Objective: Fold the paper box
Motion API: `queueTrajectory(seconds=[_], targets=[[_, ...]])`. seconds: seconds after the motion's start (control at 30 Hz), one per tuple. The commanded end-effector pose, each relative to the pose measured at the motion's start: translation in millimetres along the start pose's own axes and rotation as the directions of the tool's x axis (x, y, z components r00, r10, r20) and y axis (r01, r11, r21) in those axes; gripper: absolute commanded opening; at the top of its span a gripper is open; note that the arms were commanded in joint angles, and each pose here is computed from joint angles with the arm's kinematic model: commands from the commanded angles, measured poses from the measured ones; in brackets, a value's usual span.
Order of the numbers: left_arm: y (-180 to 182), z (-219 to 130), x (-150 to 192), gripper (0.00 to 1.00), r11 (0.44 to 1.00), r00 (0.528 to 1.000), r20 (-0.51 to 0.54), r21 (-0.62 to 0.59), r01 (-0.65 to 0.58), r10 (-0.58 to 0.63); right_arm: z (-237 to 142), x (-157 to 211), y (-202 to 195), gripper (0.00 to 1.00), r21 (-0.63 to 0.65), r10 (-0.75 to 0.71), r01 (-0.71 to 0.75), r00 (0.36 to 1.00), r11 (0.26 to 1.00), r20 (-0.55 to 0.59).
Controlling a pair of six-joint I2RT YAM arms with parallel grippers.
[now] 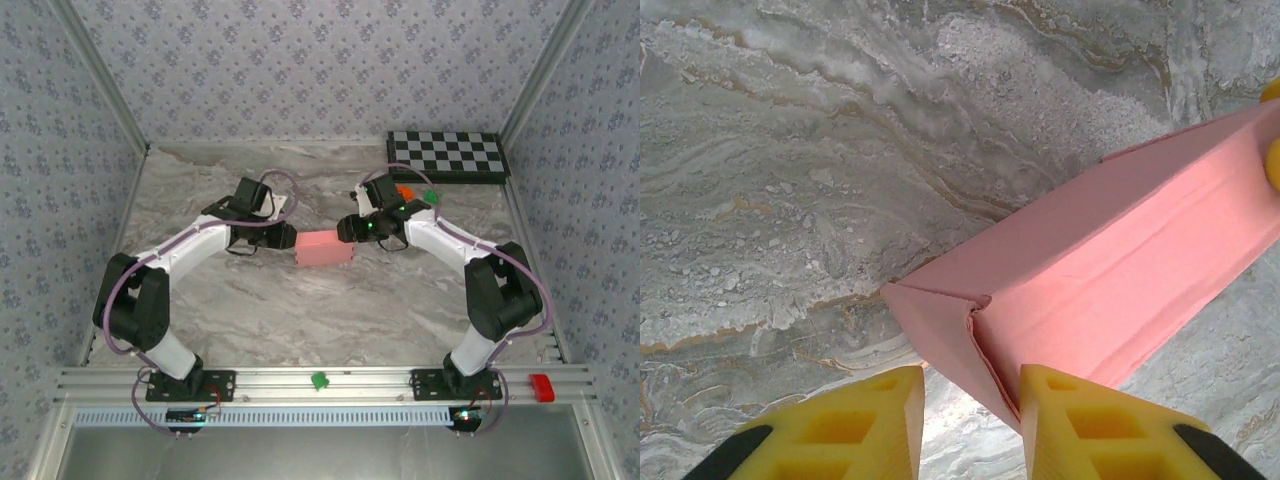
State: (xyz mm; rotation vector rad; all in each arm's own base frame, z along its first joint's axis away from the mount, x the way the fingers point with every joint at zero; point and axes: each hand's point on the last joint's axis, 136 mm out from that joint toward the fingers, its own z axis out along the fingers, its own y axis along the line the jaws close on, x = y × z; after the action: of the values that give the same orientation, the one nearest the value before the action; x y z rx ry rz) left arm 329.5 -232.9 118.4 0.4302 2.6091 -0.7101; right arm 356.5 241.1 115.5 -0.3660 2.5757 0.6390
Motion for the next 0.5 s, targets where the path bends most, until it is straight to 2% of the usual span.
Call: queueTrajectory(seconds=[0.0, 0.27, 0.47], targets=[[3.5, 10.5, 21.0, 0.3, 1.0, 0.997, -0.076, -0.009, -0.002, 0.001, 12.5, 32.3, -16.8, 0.5, 0.076, 0.01, -0.002, 0.995, 0.997, -0.102], [13.2, 13.1, 33.9, 0.29, 0.999, 0.994, -0.106, -0.051, 0.009, -0.014, 17.8, 36.8, -24.5, 0.48, 0.122, -0.008, 0.023, 0.992, 0.992, -0.123], [7.4, 3.8, 22.9, 0.3, 0.999, 0.998, -0.06, -0.045, 0.0, -0.003, 18.1, 28.9, -21.8, 0.46, 0.117, -0.037, 0.052, 0.991, 0.992, -0.125]])
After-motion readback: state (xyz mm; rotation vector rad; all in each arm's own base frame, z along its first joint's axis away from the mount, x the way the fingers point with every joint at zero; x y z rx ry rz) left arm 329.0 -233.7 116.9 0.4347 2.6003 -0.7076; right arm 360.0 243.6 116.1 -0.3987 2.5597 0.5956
